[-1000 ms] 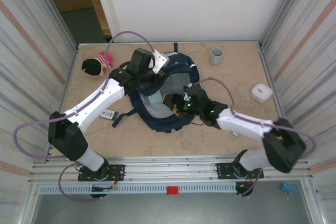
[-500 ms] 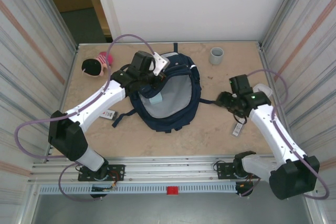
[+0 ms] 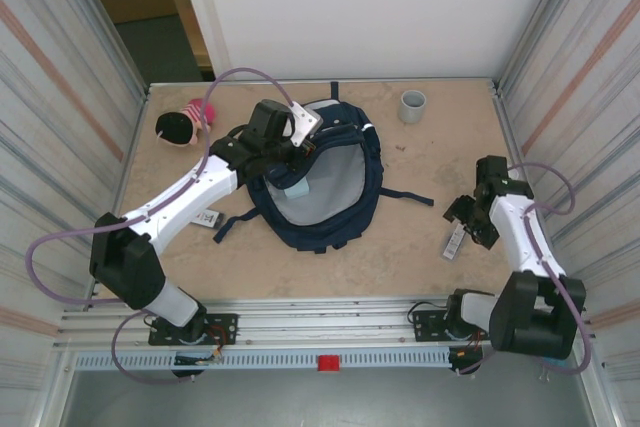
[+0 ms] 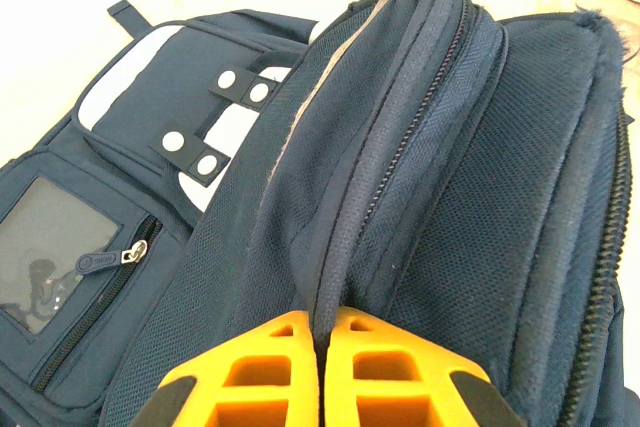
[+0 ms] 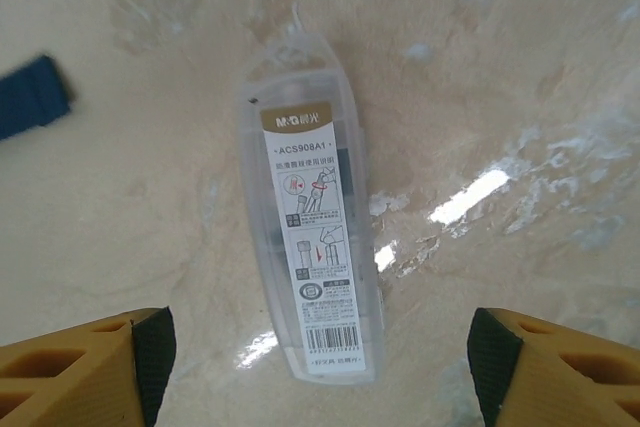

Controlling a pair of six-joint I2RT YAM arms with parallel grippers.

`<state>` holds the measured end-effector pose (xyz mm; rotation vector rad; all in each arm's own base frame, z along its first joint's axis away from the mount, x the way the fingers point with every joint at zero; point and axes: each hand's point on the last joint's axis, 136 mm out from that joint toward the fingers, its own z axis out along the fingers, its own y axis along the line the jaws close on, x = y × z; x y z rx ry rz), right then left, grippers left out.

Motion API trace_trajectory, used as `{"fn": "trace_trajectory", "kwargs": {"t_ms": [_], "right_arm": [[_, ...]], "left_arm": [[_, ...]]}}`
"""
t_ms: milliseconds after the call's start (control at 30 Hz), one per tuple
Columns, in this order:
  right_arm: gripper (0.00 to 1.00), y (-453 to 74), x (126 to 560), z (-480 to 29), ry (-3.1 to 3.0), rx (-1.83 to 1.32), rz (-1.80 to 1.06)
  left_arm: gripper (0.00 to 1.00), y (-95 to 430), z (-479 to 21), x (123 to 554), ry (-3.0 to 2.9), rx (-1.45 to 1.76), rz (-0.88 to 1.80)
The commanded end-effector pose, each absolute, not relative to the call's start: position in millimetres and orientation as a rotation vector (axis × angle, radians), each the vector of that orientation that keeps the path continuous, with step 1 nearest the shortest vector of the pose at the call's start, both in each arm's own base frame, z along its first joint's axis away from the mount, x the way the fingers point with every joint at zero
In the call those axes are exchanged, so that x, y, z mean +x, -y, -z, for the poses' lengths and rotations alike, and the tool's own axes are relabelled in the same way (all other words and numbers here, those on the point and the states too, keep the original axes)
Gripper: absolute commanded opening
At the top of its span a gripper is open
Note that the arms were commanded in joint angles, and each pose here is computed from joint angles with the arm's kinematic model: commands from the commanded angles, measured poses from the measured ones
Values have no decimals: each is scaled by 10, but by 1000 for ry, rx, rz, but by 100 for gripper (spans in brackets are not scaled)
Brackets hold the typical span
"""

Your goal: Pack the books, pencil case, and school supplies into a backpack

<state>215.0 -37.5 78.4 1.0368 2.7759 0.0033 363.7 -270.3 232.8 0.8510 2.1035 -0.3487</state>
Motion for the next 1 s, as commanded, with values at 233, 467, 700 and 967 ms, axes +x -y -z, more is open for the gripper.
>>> {"fn": "trace_trajectory", "kwargs": {"t_ms": [233, 467, 700, 967], "right_arm": [[77, 278, 2226, -337, -2871, 1079, -73], [67, 304, 2208, -185, -2909, 1076, -23], [64, 266, 2217, -65, -2931, 1062, -38], [51, 213, 2263, -61, -2936, 1007, -44]], "left_arm": [[0, 2664, -2633, 3693, -2015, 778, 362], [0, 2683, -2620, 3709, -2020, 778, 367], [0, 2708, -2625, 3726, -2022, 774, 379], [0, 2695, -2635, 3718, -2024, 771, 375]]}}
